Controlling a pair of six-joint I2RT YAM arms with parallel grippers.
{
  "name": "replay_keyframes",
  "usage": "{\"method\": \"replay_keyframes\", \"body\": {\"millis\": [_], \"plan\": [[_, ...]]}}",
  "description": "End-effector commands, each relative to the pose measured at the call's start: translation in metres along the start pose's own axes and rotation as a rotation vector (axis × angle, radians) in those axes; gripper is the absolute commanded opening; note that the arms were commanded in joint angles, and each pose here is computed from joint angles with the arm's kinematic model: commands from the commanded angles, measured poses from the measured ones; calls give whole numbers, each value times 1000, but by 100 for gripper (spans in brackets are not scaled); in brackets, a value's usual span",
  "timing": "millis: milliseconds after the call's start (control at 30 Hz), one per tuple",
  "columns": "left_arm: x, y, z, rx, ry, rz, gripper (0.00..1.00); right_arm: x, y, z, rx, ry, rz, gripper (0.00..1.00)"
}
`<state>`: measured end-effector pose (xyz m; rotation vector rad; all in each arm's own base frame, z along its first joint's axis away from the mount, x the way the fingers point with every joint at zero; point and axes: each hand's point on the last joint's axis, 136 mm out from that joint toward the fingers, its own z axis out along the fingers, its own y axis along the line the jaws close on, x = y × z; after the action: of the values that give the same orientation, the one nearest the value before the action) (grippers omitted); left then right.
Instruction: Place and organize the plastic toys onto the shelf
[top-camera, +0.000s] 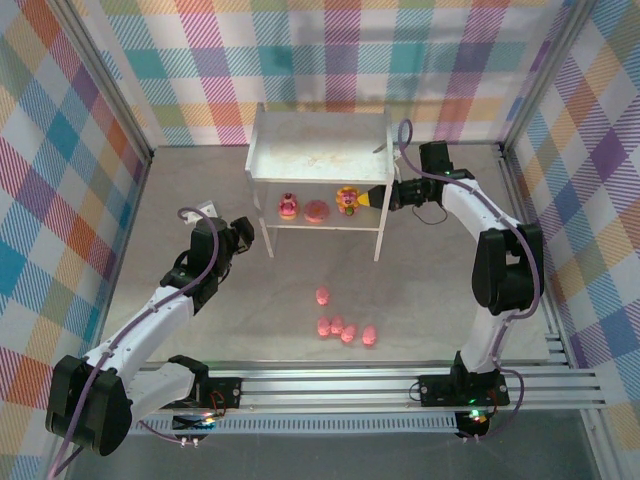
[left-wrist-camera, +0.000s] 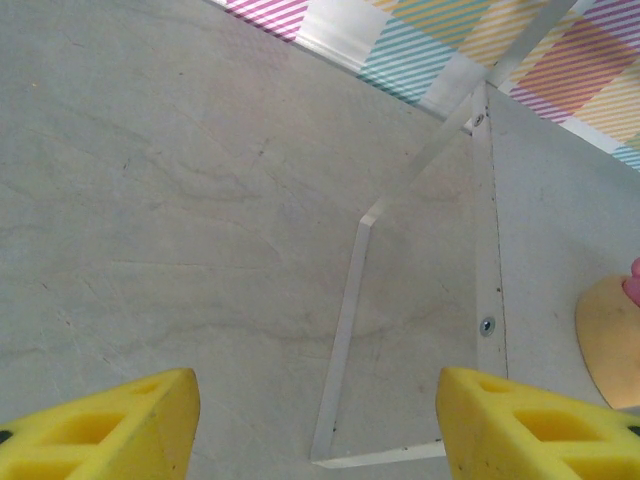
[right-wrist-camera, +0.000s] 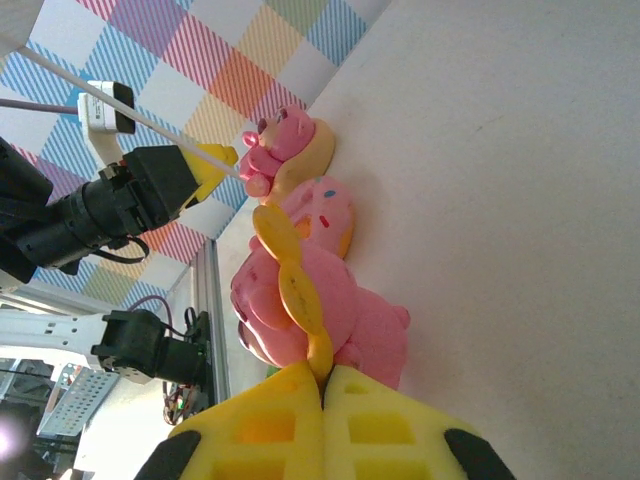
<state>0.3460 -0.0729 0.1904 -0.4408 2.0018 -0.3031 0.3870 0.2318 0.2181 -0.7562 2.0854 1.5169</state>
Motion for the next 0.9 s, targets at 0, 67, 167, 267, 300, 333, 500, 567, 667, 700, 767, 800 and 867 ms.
{"method": "replay_keyframes", "body": {"millis": [0, 67, 167, 267, 300, 333, 500, 567, 667, 700, 767, 800, 867], "plan": [[-15, -6, -1, 16, -32, -2, 64, 0, 17, -8, -31, -7, -48, 6], [-16, -6, -1, 17, -35, -3, 64, 1, 17, -9, -28, -4, -48, 6], [-16, -6, -2, 18, -36, -4, 64, 3, 17, -10, -29, -4, -42, 6], [-14, -6, -1, 16, -31, -2, 64, 4, 17, -11, -30, -4, -37, 6], [-15, -6, -1, 19, -33, -5, 64, 4, 16, -11, -27, -5, -37, 6], [-15, -6, -1, 17, -32, -4, 64, 5, 16, -11, -27, -4, -38, 6], [-15, -6, -1, 17, -34, -4, 64, 6, 14, -13, -20, -6, -31, 6], [-14, -6, -1, 17, -33, -4, 64, 6, 14, -14, -21, -6, -33, 6], [-14, -6, 0, 18, -32, -5, 64, 6, 14, -14, -20, -1, -28, 7], [-14, -6, 0, 17, -32, -5, 64, 6, 15, -13, -24, 0, -28, 7], [-14, -6, 0, 17, -32, -4, 64, 7, 14, -13, -25, 2, -22, 8], [-14, -6, 0, 18, -31, -5, 64, 6, 15, -13, -25, 2, -24, 9], [-14, -6, 0, 18, -32, -5, 64, 6, 14, -13, -22, 2, -22, 12]]}}
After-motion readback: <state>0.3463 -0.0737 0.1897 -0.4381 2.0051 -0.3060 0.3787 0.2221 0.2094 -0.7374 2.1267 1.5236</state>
